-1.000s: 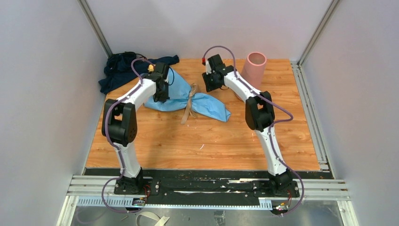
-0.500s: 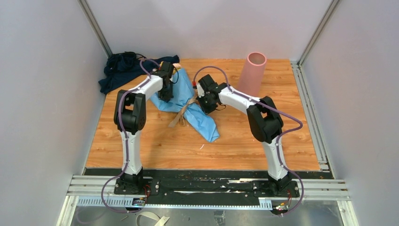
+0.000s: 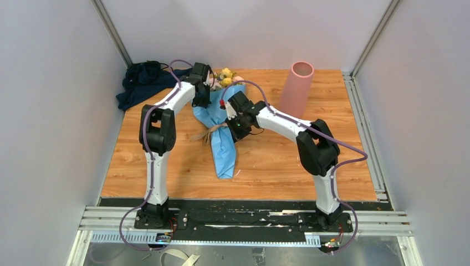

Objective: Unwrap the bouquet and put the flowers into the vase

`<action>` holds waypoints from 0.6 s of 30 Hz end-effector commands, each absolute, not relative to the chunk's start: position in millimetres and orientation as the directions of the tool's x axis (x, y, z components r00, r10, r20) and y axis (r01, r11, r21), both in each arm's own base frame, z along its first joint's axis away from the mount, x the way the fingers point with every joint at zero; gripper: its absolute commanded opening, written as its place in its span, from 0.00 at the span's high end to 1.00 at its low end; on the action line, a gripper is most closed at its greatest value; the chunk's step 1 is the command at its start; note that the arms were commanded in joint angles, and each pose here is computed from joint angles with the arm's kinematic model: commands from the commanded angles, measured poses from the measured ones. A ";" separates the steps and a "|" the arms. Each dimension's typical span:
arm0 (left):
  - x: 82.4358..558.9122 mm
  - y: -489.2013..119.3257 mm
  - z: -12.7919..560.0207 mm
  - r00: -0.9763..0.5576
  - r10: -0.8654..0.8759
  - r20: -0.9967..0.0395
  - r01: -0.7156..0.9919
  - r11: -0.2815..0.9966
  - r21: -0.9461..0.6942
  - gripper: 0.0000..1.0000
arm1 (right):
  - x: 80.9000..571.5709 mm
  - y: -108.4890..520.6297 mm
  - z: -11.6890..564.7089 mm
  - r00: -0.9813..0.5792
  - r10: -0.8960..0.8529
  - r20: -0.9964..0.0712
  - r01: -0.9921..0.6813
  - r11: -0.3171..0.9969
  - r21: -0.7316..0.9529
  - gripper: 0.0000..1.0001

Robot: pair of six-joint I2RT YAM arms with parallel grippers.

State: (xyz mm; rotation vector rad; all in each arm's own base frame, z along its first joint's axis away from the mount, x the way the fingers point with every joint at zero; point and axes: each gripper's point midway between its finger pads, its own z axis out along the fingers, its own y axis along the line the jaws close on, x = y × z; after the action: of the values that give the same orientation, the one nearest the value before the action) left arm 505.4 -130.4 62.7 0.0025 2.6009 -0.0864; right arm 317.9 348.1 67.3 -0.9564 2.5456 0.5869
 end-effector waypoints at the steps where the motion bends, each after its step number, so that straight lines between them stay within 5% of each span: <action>1: 500.6 -137.5 97.1 -0.827 -0.008 -0.561 0.055 0.994 -0.095 0.76 | 330.9 322.2 104.3 -0.704 -0.485 -0.519 -0.644 0.744 0.177 1.00; 3: 491.3 -130.9 105.0 -0.814 -0.016 -0.581 0.040 0.996 -0.083 0.21 | 343.2 311.2 123.4 -0.678 -0.464 -0.570 -0.625 0.772 0.115 1.00; 4: 485.4 -127.3 112.8 -0.799 -0.026 -0.601 0.029 0.996 -0.082 0.03 | 351.6 304.6 132.6 -0.660 -0.456 -0.597 -0.609 0.790 0.069 0.98; 6: 471.2 -122.3 136.0 -0.758 -0.073 -0.649 0.005 0.993 -0.117 0.00 | 369.9 290.9 148.3 -0.623 -0.448 -0.641 -0.563 0.826 -0.029 0.88; 8: 455.4 -126.2 141.2 -0.749 -0.183 -0.637 -0.025 0.968 -0.249 0.00 | 381.5 287.0 154.4 -0.615 -0.436 -0.657 -0.540 0.840 -0.051 0.56; 10: 442.3 -128.3 137.6 -0.760 -0.353 -0.545 -0.107 0.896 -0.431 0.00 | 391.5 287.8 155.1 -0.645 -0.386 -0.660 -0.522 0.853 0.012 0.36; 14: 428.6 -132.7 136.4 -0.753 -0.500 -0.427 -0.178 0.780 -0.600 0.00 | 400.9 292.0 142.7 -0.788 -0.193 -0.584 -0.449 0.830 0.331 0.27; 18: 415.6 -123.4 148.6 -0.698 -0.546 -0.462 -0.205 0.772 -0.602 0.00 | 426.2 280.5 148.8 -0.736 -0.203 -0.646 -0.464 0.846 0.263 0.19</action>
State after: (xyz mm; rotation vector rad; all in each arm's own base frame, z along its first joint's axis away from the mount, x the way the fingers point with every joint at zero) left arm 423.5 -108.5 128.2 -0.4746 2.3963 -0.5546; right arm 411.6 281.4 144.5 -0.5102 2.4114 0.5061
